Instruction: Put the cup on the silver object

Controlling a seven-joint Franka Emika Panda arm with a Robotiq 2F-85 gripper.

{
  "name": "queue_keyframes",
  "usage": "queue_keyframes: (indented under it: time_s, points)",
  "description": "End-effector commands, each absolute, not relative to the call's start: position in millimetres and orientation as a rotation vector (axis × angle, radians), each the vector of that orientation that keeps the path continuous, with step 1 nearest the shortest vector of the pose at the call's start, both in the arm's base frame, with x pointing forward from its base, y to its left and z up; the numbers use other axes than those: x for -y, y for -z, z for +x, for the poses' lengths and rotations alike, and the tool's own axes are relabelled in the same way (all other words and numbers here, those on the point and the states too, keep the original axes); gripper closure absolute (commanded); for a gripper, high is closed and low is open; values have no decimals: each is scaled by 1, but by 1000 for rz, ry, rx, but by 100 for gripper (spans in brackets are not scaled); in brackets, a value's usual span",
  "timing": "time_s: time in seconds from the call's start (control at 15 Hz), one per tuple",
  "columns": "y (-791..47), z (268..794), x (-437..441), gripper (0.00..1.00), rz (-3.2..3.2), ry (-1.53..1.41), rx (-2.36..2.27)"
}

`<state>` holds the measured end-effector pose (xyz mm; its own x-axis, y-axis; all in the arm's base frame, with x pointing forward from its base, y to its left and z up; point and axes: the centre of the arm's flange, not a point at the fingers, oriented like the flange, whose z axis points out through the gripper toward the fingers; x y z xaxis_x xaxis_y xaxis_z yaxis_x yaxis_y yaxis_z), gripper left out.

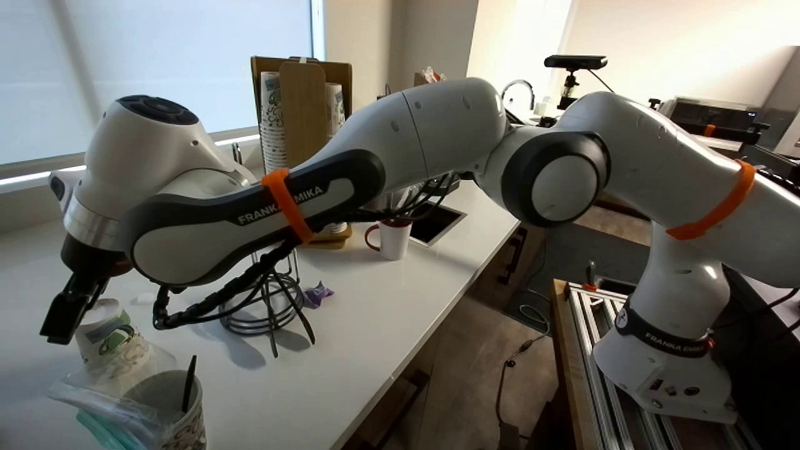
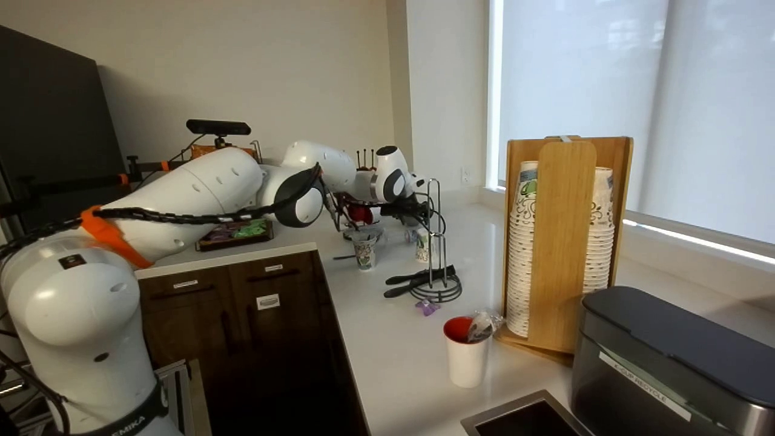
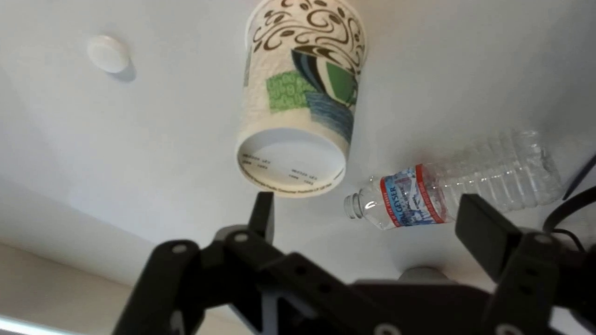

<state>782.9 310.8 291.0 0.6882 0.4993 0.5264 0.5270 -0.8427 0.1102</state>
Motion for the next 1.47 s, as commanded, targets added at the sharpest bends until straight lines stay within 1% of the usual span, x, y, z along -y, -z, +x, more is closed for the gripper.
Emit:
queue_keyframes:
  time_s: [0.0,0.07,0.13,0.2,0.27,0.33,0.47,0.53,0.6,0.73,0.8,0.87,1.0,1.07,1.13,1.2,1.27,1.33,1.4]
  points:
    - [-285,786,-315,8,-2809,831,876]
    - [-284,786,-315,18,-2808,831,875]
    - [-284,787,-316,25,-2812,838,874]
    - [-284,787,-317,26,-2817,846,870]
    - [-284,787,-317,25,-2817,846,869]
    - [-284,787,-317,21,-2817,846,870]
    - [-284,788,-317,18,-2838,863,862]
    - [-284,788,-315,11,-2848,870,854]
    - [-284,788,-315,16,-2855,868,847]
    - [-284,788,-314,19,-2865,847,835]
    - [-284,788,-314,23,-2868,843,832]
    - [-284,788,-313,21,-2871,836,828]
    - [-284,788,-313,24,-2883,817,823]
    - [-284,787,-312,28,-2889,804,818]
    - [-284,787,-312,29,-2894,788,813]
    - [-283,786,-313,32,-2896,768,806]
    - [-283,785,-313,30,-2902,752,799]
    - [-283,785,-313,33,-2915,731,792]
    - [-282,784,-313,31,-2923,713,786]
